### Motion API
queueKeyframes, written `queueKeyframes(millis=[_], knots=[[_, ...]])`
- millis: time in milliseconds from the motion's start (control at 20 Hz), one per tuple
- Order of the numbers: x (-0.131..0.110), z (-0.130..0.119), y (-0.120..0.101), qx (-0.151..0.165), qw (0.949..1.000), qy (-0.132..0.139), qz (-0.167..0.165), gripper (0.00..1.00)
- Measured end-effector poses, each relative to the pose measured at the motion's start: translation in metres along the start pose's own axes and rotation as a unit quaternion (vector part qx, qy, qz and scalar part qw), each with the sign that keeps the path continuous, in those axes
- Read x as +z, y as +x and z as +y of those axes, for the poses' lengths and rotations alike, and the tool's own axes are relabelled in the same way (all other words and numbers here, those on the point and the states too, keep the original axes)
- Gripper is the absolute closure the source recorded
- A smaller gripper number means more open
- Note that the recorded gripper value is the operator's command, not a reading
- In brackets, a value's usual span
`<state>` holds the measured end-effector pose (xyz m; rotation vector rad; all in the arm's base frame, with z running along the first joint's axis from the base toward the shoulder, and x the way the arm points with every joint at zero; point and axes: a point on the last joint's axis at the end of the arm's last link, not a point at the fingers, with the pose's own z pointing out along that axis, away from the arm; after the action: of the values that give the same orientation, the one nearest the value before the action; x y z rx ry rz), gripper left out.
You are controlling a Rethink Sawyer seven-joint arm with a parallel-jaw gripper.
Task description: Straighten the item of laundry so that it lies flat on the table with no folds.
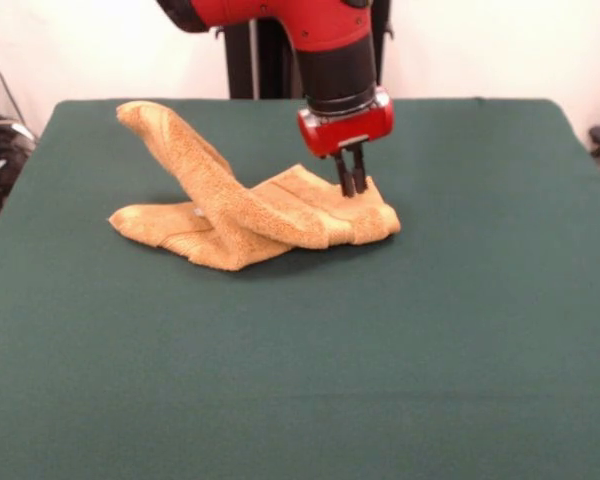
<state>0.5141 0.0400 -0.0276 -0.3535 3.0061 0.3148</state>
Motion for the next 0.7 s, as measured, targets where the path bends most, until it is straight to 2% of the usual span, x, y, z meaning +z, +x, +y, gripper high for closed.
queueKeyframes(millis=[250,500,700], knots=[[0.017,0.014,0.012,0.001,0.9997,-0.018,0.017,1.00],[0.018,0.014,0.009,-0.003,0.9995,-0.016,0.027,1.00],[0.019,0.017,0.001,-0.018,0.9981,-0.005,0.059,1.00]])
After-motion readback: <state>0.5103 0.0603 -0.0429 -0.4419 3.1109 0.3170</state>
